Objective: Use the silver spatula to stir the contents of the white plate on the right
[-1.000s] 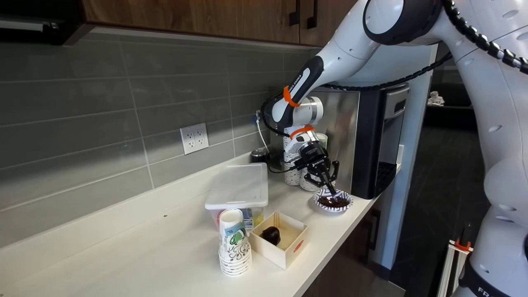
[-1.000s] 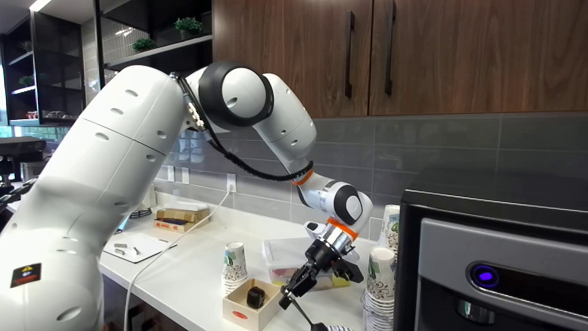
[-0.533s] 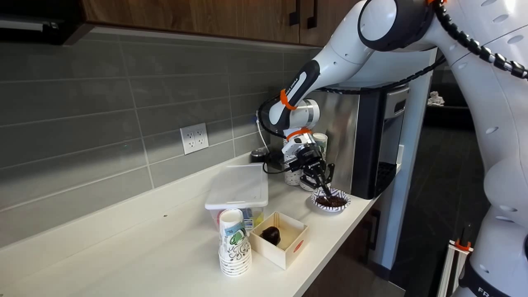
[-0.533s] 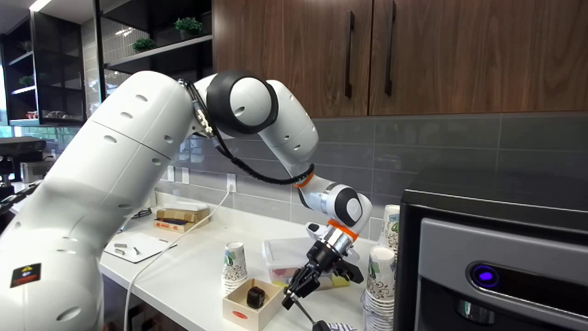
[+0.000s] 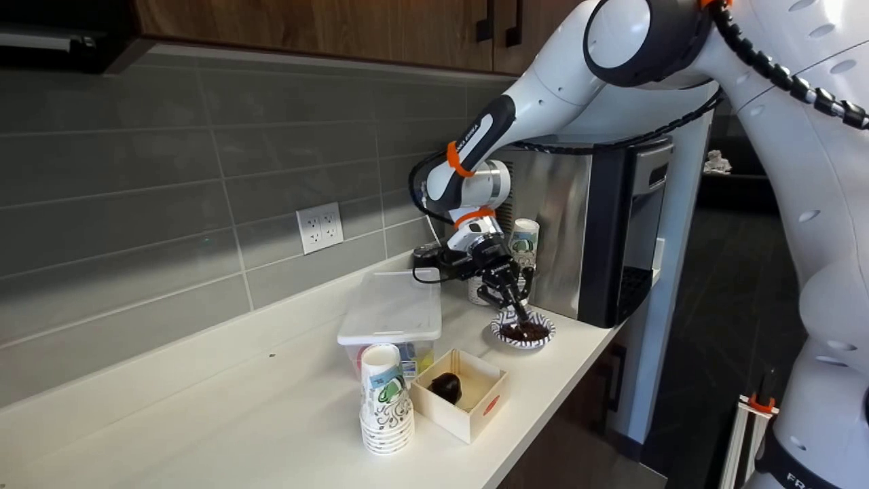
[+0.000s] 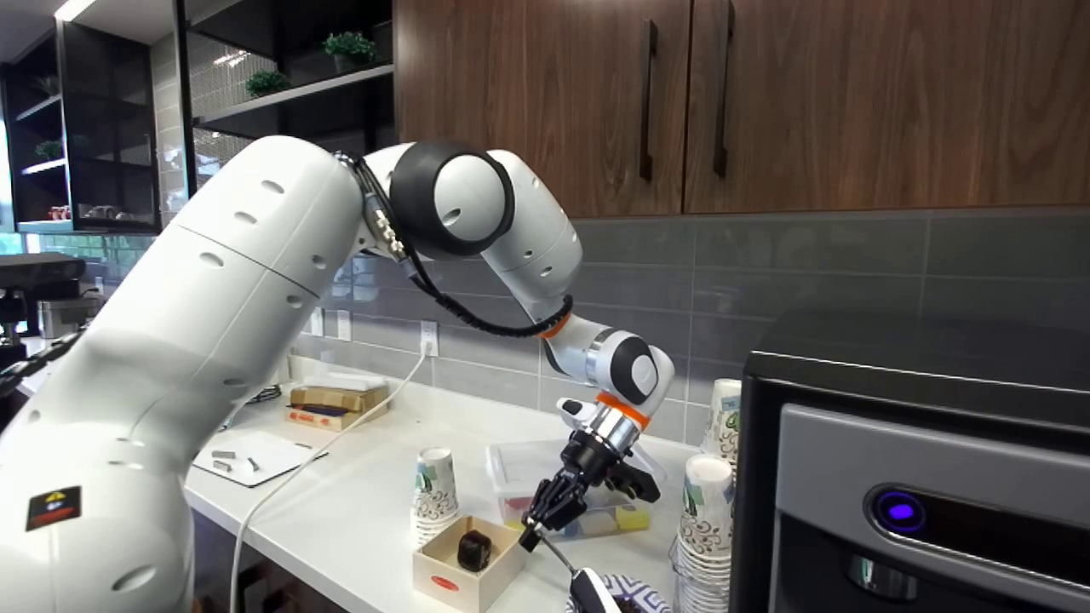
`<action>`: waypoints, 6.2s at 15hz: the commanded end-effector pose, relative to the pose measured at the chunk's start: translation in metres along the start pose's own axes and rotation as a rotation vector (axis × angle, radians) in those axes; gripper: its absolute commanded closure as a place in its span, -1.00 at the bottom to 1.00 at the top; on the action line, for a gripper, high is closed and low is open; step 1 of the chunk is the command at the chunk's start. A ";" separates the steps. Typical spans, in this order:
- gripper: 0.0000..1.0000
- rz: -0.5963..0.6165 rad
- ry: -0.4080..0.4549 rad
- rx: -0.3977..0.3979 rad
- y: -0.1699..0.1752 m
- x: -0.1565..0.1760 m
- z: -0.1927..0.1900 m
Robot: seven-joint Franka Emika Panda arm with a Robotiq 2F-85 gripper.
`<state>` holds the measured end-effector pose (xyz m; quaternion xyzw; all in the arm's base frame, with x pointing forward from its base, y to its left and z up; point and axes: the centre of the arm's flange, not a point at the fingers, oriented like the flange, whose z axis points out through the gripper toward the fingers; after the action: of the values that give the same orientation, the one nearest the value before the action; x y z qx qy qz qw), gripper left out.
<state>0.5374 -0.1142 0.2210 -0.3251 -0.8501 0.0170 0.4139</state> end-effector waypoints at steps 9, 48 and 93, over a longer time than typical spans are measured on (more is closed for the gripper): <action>0.98 -0.020 0.122 0.158 0.023 0.012 0.002; 0.98 -0.083 0.075 0.212 0.040 0.011 0.011; 0.98 -0.114 0.033 0.371 0.060 0.016 0.015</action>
<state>0.5648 -0.0700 0.1999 -0.2155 -0.8534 0.1205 0.4592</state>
